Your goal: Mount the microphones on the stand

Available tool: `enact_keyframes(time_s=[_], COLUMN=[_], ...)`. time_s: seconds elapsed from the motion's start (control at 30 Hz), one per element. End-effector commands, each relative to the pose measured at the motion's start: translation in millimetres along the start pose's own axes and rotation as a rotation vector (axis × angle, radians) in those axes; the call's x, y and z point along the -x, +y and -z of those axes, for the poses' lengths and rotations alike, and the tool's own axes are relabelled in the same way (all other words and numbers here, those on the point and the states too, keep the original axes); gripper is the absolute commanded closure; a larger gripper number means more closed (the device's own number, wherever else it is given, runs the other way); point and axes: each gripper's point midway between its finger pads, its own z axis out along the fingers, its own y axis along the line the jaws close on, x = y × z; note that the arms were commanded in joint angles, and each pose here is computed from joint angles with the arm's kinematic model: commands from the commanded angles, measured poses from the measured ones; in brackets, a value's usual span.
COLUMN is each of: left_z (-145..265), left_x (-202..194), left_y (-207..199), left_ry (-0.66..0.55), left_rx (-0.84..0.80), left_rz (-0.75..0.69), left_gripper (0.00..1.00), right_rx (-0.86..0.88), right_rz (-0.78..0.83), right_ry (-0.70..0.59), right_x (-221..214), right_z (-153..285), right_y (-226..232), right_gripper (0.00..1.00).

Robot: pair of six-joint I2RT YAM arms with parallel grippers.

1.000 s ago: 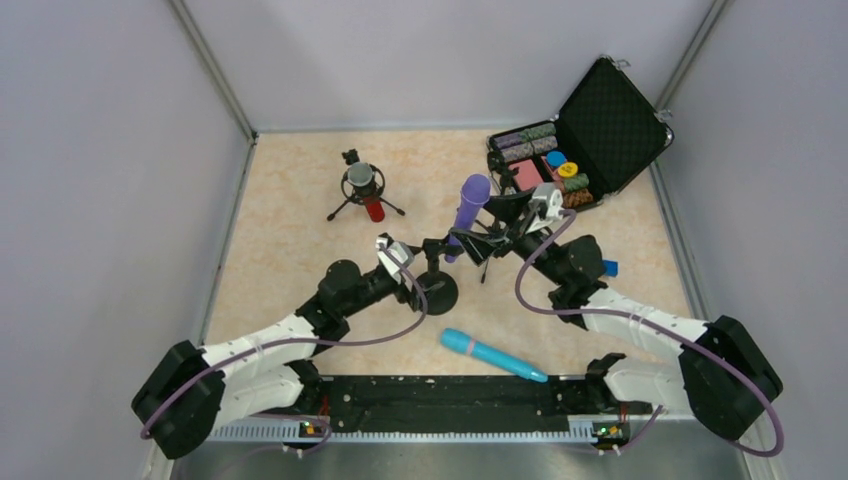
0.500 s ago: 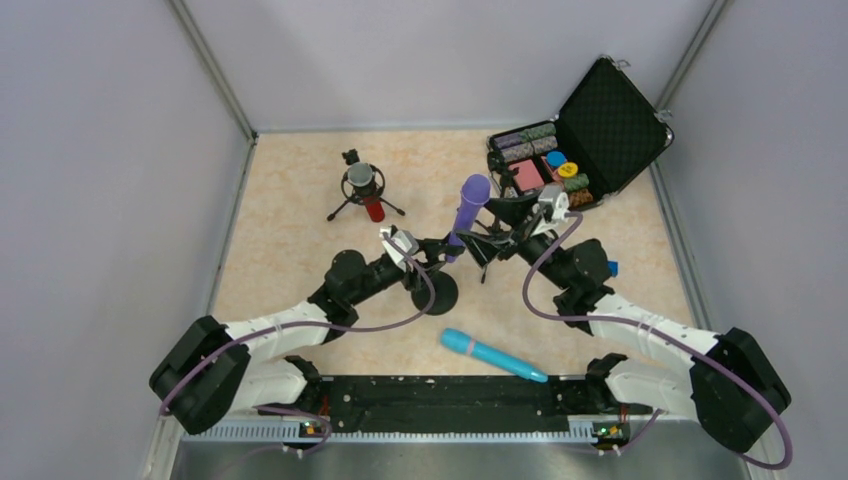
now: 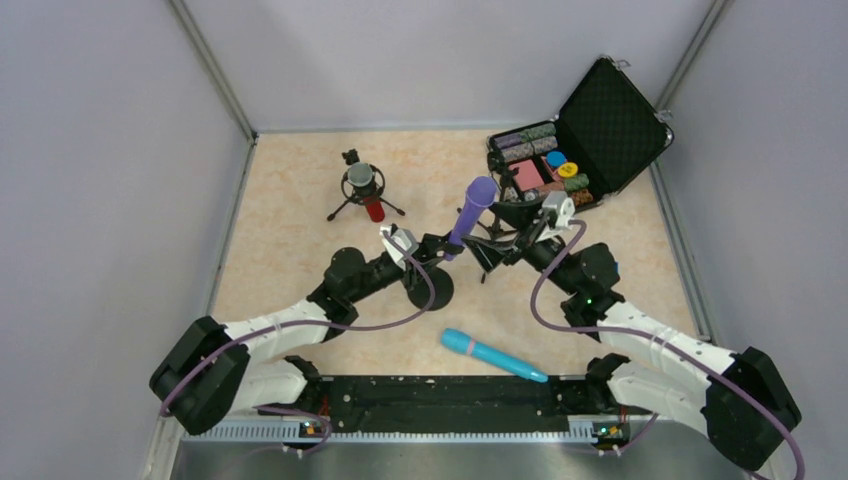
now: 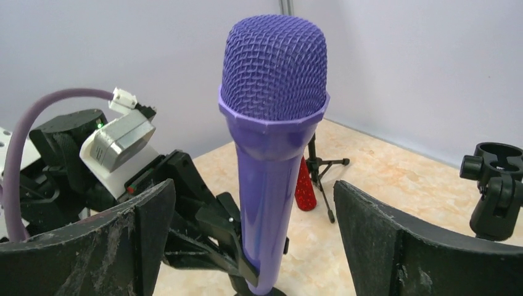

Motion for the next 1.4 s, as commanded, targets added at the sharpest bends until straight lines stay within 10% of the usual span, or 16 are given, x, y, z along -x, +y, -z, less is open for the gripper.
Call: enact_keyframes(time_s=[0.0,0.57,1.37], left_z=[-2,3,-4], left_x=[53,166,225], left_y=[1,-13,-43], left_ry=[-0.151,-0.269,-0.342], left_rx=[-0.007,-0.096,-0.225], left_rz=[-0.039,0.008,0.021], left_gripper=[1.00,1.00,1.00], right_rx=[0.016,0.158,0.246], right_rz=[0.057,0.141,0.117], right_ry=[0.035,0.137,0.183], right_x=[-4,-29,-86], right_z=[11,31,-1], right_y=[6,27,40], right_gripper=[0.05,0.07,0.24])
